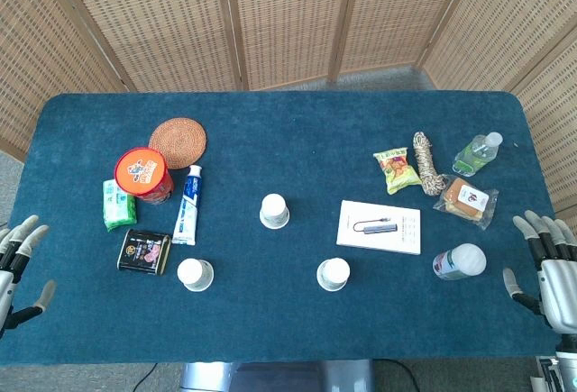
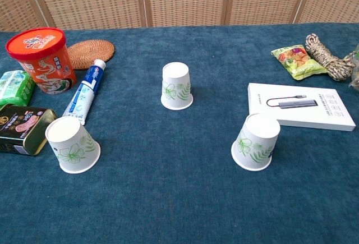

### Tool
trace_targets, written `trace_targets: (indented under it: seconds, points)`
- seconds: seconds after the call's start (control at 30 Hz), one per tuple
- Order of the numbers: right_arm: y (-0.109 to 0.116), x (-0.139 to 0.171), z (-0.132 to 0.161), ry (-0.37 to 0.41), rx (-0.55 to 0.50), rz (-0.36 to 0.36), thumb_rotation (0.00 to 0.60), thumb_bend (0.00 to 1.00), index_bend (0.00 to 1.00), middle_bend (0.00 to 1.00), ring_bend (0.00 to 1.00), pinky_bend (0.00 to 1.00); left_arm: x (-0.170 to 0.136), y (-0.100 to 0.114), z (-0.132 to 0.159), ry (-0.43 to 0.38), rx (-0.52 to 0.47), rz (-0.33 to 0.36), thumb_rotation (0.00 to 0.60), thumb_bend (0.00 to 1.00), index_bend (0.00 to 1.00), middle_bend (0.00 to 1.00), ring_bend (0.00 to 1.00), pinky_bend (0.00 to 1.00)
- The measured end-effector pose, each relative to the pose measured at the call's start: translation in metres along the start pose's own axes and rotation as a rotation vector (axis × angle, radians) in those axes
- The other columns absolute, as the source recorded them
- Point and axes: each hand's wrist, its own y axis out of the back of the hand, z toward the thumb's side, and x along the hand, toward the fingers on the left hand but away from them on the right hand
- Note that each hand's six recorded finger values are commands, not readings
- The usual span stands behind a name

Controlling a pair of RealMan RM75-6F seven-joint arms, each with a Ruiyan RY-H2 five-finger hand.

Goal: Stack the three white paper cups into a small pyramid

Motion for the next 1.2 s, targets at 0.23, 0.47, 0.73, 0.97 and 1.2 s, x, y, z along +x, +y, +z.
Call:
trace_targets:
  seconds: [0.23, 0.47, 0.73, 0.97, 1.2]
  points:
    - [0.0, 0.002, 0.004, 0.028, -0.031, 0.013, 0.6, 0.45, 0.09, 0.03, 0.0, 0.0, -0.002, 0.002, 0.003, -0.012, -0.006, 0.001, 0.6, 0.48, 0.0, 0.0, 0.0, 0.0]
    - [0.006, 0.003, 0.024, 0.125, -0.063, 0.037, 0.6, 0.45, 0.08, 0.03, 0.0, 0.04, -0.002, 0.006, 0.005, -0.025, -0.019, 0.002, 0.6, 0.48, 0.0, 0.0, 0.0, 0.0]
    - [0.005, -0.001, 0.062, 0.265, -0.109, 0.126, 0.6, 0.45, 0.05, 0.03, 0.0, 0.11, 0.001, 0.006, 0.002, -0.023, -0.026, -0.006, 0.6, 0.48, 0.0, 0.0, 0.0, 0.0]
    - [-0.007, -0.002, 0.105, 0.398, -0.162, 0.244, 0.6, 0.45, 0.03, 0.03, 0.0, 0.14, 0.009, 0.008, 0.002, -0.036, -0.019, -0.012, 0.6, 0.48, 0.0, 0.0, 0.0, 0.0]
    - [-0.024, -0.002, 0.145, 0.525, -0.134, 0.344, 0.6, 0.44, 0.02, 0.03, 0.0, 0.17, 0.014, 0.011, 0.01, -0.066, -0.02, -0.011, 0.6, 0.48, 0.0, 0.0, 0.0, 0.0]
